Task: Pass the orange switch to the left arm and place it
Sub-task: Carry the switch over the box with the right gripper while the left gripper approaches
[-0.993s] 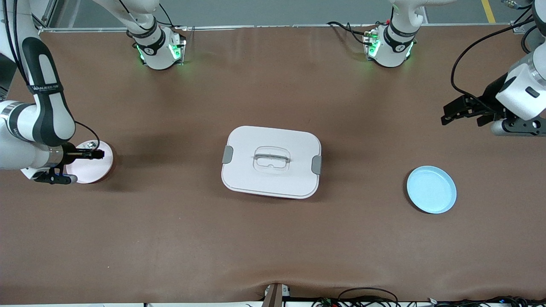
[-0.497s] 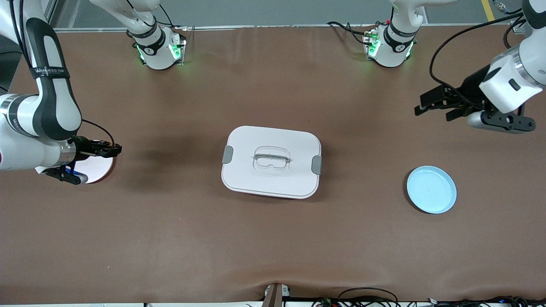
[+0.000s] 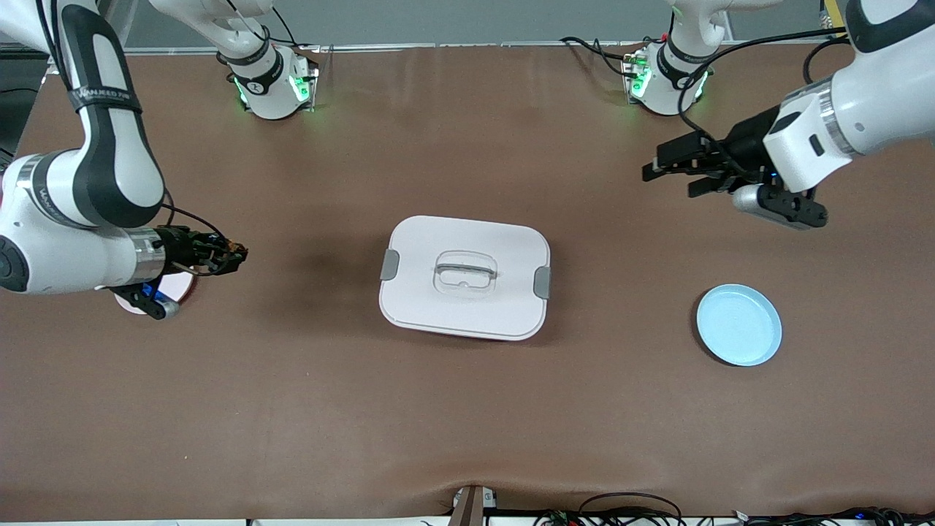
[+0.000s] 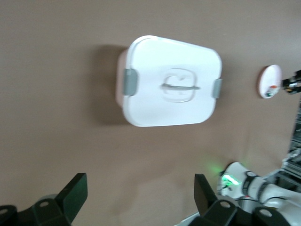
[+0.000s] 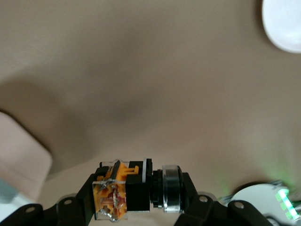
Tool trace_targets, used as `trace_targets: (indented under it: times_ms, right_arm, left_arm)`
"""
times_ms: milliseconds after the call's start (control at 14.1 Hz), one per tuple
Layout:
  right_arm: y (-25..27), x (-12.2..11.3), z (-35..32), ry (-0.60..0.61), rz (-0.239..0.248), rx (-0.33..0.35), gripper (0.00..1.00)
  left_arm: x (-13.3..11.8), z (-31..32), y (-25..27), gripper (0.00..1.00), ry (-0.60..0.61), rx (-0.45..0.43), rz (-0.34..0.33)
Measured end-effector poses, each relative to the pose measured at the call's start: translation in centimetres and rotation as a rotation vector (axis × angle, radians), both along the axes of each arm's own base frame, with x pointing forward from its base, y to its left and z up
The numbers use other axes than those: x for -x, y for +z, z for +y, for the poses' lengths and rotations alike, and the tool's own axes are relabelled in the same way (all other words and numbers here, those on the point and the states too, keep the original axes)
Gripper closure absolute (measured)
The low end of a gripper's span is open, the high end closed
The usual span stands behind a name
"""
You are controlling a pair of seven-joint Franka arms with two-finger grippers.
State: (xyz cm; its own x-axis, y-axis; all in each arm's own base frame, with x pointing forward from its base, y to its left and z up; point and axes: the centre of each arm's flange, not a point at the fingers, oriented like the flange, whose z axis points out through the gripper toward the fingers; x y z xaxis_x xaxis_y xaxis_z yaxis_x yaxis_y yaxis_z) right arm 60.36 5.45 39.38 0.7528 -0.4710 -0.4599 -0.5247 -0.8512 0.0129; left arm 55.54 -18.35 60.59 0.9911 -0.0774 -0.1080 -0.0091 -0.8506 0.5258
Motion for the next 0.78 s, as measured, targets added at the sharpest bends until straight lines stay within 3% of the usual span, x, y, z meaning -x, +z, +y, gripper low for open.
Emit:
trace_targets:
  times_ms: [568,780]
  right_arm:
    - [5.6,-0.7,10.0,-0.224,0.006,-0.053,0.28]
    - [7.6,-0.4,14.6,-0.32,0.037,-0.055,0.28]
  left_arm:
    - [-1.1,-8.9,-1.1,0.0,0.08,0.222,-0.023]
    - [-1.4,-12.1,-1.9,0.0,0.125,0.296,-0.038]
